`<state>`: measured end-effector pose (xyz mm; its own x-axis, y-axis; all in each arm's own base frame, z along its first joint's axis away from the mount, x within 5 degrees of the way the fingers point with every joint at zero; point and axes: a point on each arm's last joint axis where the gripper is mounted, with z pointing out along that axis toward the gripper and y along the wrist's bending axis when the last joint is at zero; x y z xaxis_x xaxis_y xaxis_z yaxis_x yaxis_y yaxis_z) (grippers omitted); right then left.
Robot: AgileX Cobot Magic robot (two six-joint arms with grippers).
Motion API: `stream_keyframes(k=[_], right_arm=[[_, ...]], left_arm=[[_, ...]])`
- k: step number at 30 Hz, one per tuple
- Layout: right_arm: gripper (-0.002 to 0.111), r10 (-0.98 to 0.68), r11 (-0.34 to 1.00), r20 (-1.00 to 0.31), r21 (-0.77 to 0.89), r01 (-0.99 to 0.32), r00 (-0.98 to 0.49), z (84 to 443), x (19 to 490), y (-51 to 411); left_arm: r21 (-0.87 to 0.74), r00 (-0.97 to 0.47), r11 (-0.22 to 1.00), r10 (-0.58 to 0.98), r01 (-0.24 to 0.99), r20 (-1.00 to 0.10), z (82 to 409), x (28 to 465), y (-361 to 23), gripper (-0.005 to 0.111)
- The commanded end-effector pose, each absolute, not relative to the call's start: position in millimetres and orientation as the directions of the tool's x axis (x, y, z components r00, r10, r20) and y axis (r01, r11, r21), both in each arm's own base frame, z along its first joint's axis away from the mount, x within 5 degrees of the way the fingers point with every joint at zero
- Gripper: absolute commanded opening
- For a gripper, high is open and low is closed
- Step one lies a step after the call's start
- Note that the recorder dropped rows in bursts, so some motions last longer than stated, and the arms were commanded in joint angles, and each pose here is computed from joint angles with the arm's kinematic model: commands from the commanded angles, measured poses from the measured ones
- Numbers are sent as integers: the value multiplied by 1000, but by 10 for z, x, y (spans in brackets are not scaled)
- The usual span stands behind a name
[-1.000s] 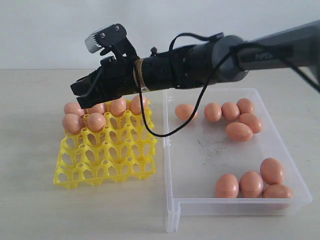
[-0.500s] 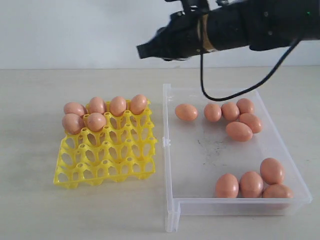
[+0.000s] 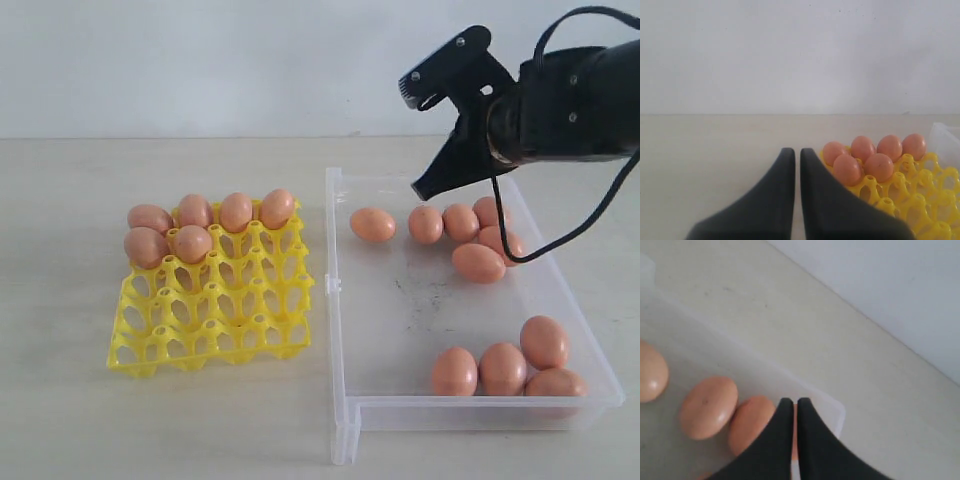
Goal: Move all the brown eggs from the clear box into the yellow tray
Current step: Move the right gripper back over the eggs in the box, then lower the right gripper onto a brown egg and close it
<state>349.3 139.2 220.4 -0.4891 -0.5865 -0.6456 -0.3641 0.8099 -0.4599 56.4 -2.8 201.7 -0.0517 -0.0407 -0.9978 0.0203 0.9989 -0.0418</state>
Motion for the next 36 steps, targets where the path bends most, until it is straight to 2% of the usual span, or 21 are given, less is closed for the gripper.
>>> stream_keyframes(k=[1, 5, 7, 12, 15, 17, 21, 22, 23, 26, 31, 36], right_arm=[[0, -605, 796, -540, -410, -445, -585, 2285, 3501, 1289], [0, -632, 762, -469, -229, -606, -617, 2242, 3527, 1286], [0, -631, 756, -414, -141, -639, -656, 2155, 3560, 1253], [0, -646, 752, -307, -105, -650, -699, 1908, 3636, 1189], [7, -698, 707, -263, -102, -700, -666, 1794, 3637, 1201], [22, -726, 678, -252, -108, -727, -640, 1770, 3638, 1201], [68, -739, 663, -275, -131, -737, -615, 1773, 3667, 1209], [77, -739, 662, -280, -137, -737, -612, 1765, 3678, 1211], [80, -749, 652, -272, -141, -745, -604, 1745, 3681, 1209], [72, -772, 629, -237, -158, -761, -590, 1666, 3696, 1189], [52, -805, 591, -174, -153, -792, -567, 1476, 3711, 1174], [56, -807, 589, -176, -154, -794, -564, 1340, 3750, 1188]], left_arm=[[-47, -38, 999, -46, 15, -998, 2018, 564, -24, 4], [-47, -38, 999, -46, 15, -998, 2018, 564, -24, 4], [-47, -38, 999, -46, 15, -998, 2018, 564, -24, 4], [-47, -38, 999, -46, 15, -998, 2018, 564, -24, 4], [-47, -38, 999, -46, 15, -998, 2018, 564, -24, 4], [-47, -38, 999, -46, 15, -998, 2018, 564, -24, 4], [-47, -38, 999, -46, 15, -998, 2018, 564, -24, 4], [-47, -38, 999, -46, 15, -998, 2018, 564, -24, 4], [-47, -38, 999, -46, 15, -998, 2018, 564, -24, 4], [-47, -38, 999, -46, 15, -998, 2018, 564, -24, 4], [-47, -38, 999, -46, 15, -998, 2018, 564, -24, 4], [-47, -38, 999, -46, 15, -998, 2018, 564, -24, 4]])
